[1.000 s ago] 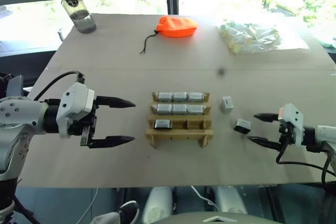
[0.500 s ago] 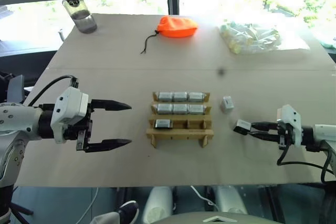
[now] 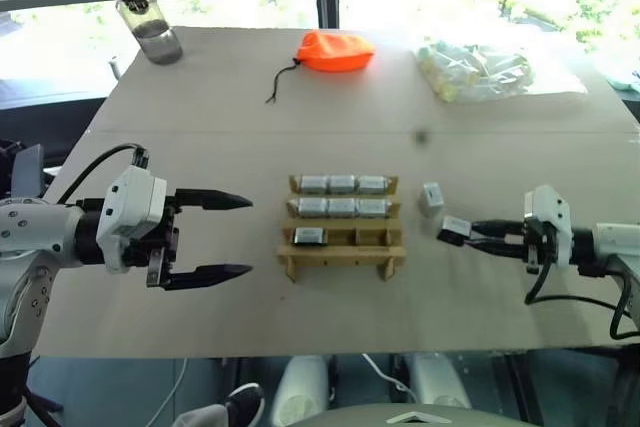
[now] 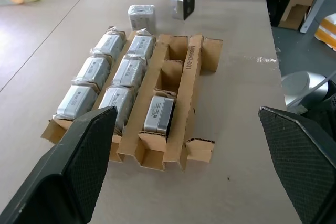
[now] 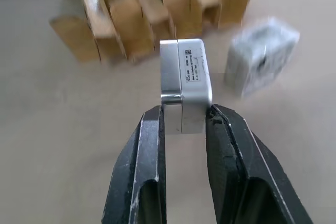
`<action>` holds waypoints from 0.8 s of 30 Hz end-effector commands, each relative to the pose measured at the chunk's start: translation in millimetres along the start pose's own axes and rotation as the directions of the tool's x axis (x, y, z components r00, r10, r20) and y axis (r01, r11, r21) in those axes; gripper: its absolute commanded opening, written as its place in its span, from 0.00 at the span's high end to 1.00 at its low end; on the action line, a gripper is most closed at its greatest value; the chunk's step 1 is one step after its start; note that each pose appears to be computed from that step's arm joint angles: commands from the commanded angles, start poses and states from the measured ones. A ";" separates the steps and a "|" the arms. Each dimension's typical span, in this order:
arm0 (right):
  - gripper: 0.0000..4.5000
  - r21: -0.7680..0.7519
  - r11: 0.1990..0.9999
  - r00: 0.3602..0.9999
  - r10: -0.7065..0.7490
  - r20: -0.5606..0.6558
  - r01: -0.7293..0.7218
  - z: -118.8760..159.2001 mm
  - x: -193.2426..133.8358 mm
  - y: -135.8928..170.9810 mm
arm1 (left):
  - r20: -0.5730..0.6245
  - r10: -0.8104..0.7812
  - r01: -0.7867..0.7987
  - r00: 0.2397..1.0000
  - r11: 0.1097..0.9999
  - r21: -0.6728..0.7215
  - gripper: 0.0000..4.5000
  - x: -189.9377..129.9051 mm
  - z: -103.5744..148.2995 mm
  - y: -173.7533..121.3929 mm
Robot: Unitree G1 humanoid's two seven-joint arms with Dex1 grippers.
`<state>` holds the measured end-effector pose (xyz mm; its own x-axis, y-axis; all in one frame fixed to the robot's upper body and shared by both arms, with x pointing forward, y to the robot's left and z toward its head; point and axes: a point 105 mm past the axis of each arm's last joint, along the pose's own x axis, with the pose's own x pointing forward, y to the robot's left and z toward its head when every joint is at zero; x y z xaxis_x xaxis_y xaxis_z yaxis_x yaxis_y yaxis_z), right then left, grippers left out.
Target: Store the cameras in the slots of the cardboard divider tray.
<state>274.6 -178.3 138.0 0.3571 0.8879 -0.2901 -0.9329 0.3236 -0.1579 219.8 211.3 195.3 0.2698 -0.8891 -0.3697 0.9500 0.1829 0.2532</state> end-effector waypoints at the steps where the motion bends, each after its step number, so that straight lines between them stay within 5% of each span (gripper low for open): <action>1: 0.89 -0.115 0.990 0.992 0.090 0.092 -0.079 44.4 22.4 6.7 | 0.012 0.025 -0.026 1.000 0.999 0.032 0.00 -0.7 3.0 4.3; 11: 0.89 -0.274 0.923 0.942 0.313 0.122 -0.271 77.0 96.9 33.6 | 0.011 0.050 -0.050 0.999 0.998 0.042 0.00 -5.5 3.1 4.0; 24: 0.89 -0.286 0.906 0.937 0.343 0.069 -0.311 58.8 117.1 33.1 | 0.000 0.077 -0.077 0.997 0.997 0.017 0.00 -9.4 -4.2 -1.2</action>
<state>283.8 -49.3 144.6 0.0213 0.9599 -0.2796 -0.9600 -0.0584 -0.2737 217.8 220.6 185.6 0.3221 -0.8751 -0.3611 0.9383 0.2446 0.2443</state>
